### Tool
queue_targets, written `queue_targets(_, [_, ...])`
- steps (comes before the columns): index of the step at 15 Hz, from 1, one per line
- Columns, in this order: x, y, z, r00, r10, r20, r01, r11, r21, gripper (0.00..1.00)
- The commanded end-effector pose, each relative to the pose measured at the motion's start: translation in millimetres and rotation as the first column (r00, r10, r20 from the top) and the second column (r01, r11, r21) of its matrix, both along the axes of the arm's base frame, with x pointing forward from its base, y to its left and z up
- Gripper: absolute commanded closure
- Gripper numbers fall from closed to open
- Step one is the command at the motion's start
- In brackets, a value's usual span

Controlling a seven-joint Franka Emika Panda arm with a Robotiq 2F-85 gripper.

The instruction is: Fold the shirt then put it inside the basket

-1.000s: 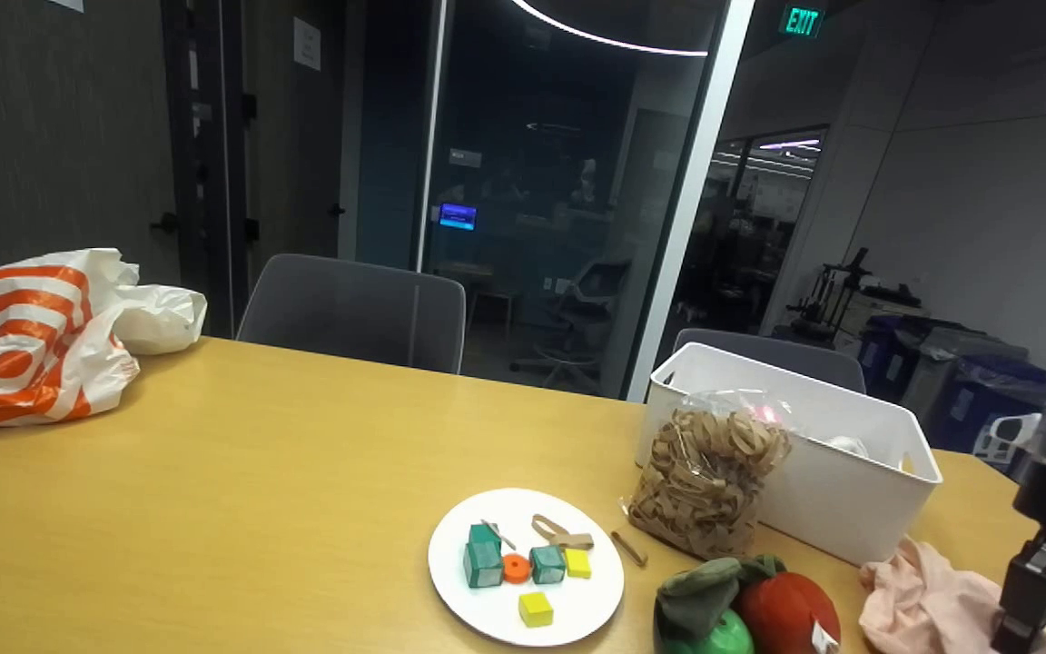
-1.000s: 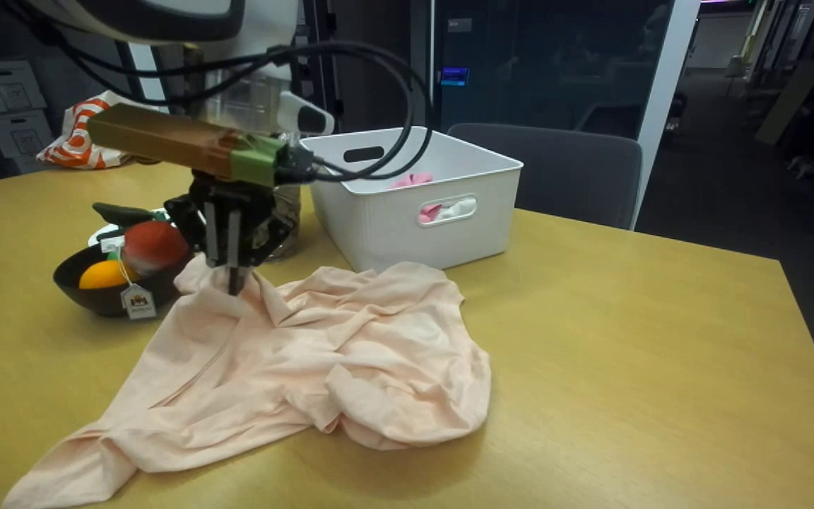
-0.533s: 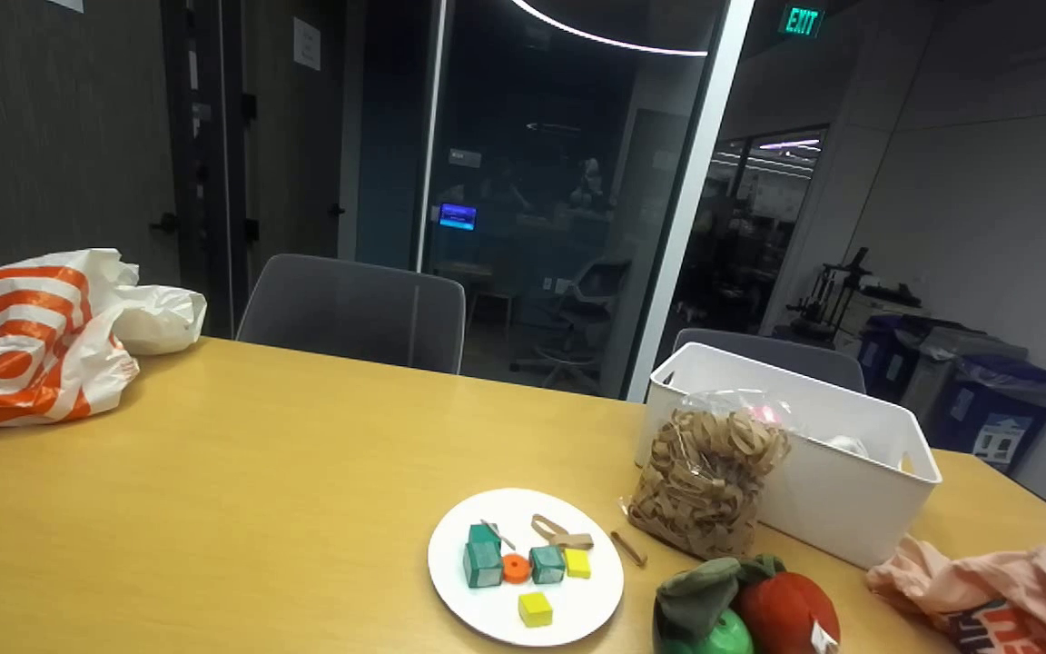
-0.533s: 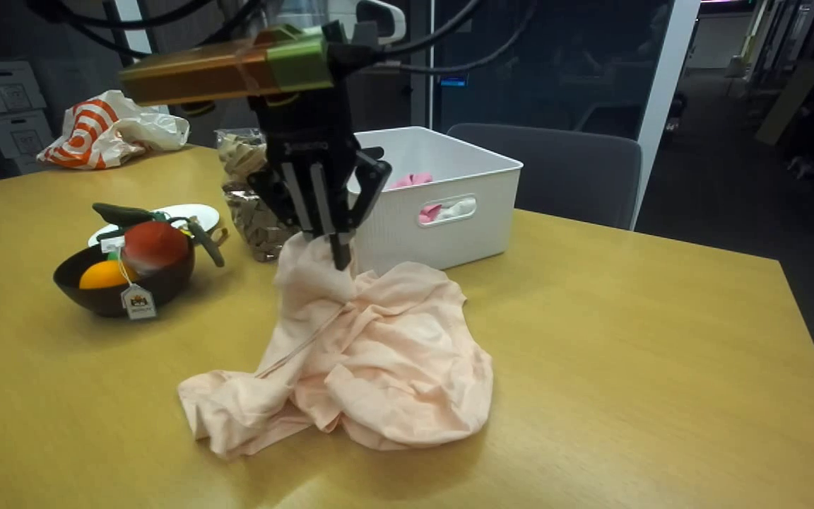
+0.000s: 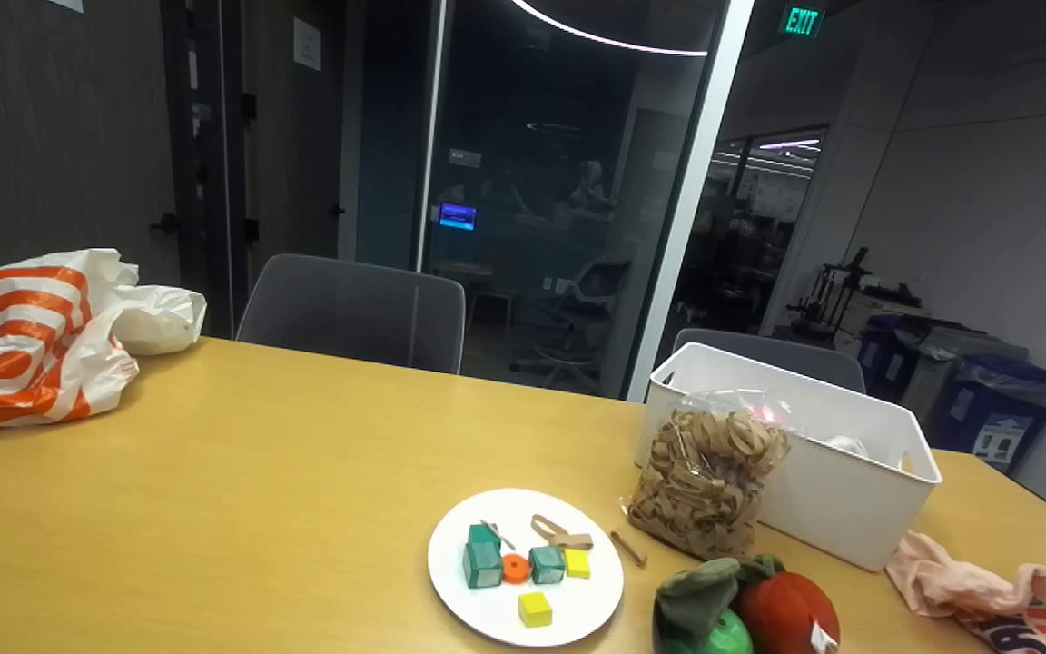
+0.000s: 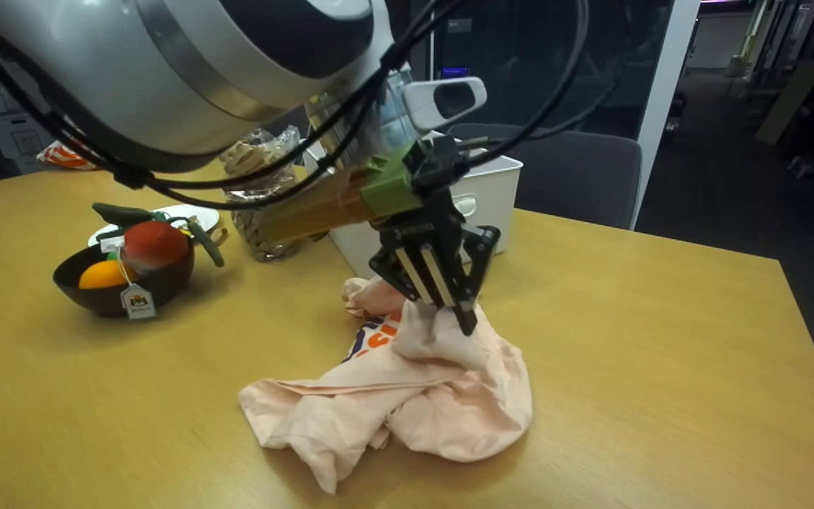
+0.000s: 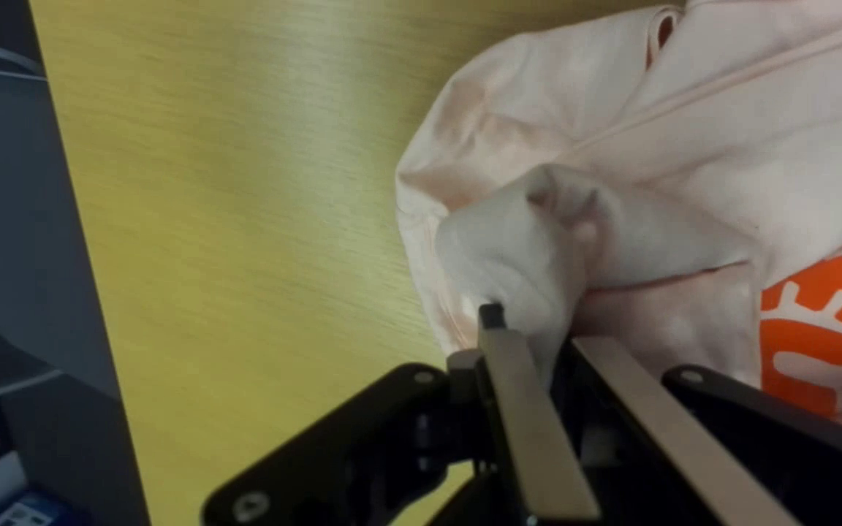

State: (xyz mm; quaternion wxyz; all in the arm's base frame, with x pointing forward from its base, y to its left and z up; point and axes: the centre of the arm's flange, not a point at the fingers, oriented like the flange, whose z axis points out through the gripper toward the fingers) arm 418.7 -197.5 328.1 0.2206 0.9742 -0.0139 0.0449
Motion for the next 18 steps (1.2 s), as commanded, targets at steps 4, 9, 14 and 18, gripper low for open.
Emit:
queue_targets(4, [27,-9,-21,0.959,-0.274,0.072,0.283,0.942,-0.179,0.59])
queue_targets(9, [17,13,8,0.885,-0.461,-0.064,0.456,0.887,-0.077,0.22])
queue_targets(14, [-8,40,0,0.878,-0.441,-0.186,0.457,0.888,0.052,0.0])
queue_targets(18, [-41,51,-26,0.891,-0.361,-0.277,0.403,0.909,0.11,0.0])
